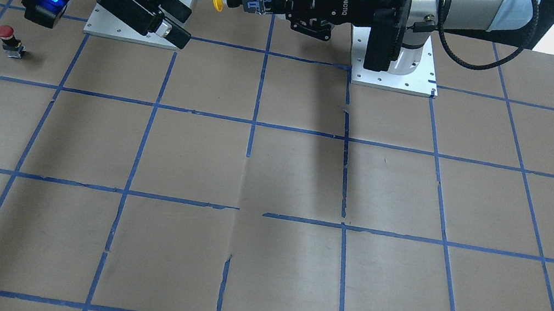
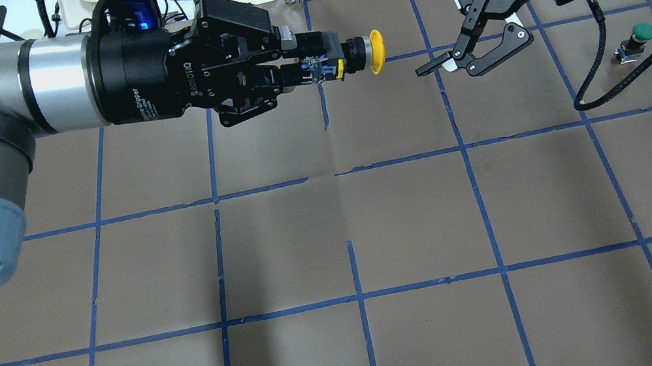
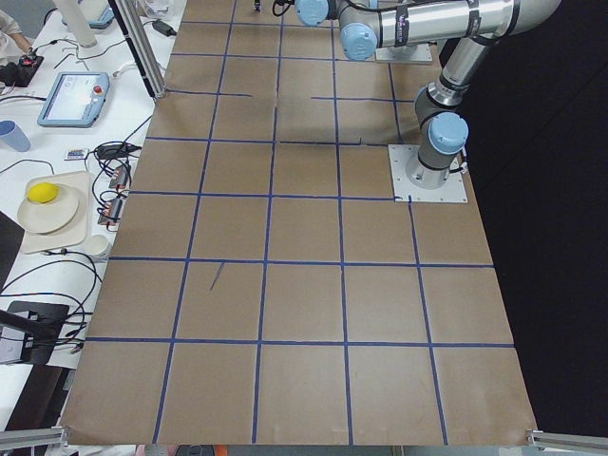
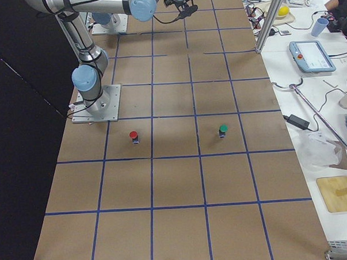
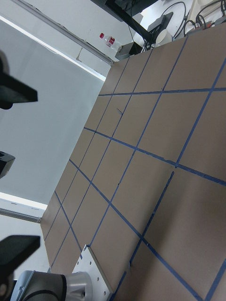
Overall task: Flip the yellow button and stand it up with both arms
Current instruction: 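Bring the open right gripper to the yellow cap held by the left gripper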
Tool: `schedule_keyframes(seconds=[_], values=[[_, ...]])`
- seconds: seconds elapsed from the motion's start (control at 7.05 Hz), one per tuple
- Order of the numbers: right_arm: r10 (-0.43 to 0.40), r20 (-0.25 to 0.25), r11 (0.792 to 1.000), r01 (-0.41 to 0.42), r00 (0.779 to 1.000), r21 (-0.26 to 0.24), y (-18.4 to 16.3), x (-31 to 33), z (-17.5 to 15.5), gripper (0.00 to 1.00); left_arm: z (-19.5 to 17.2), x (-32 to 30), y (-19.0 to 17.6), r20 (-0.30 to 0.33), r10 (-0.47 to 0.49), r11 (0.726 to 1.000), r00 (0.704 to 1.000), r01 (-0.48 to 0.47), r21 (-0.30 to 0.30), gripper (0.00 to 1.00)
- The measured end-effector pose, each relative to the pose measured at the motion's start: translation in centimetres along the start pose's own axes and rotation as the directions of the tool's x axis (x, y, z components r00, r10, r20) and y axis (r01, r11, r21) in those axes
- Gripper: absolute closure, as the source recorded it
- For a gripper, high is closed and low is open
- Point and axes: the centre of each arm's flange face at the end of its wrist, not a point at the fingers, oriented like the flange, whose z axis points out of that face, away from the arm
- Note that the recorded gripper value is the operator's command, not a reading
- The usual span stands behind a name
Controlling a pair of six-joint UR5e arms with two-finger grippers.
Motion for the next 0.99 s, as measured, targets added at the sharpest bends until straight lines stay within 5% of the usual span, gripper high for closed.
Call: schedule_keyframes(seconds=[0.99], values=[[0.049,-0.026,0.996,-0.051,0.998,-0.068,1.8,1.2,1.1,0.07,0.7,-0.7,-0.2,-0.037,-0.072,0.997,0.997,0.072,-0.013,0.81]])
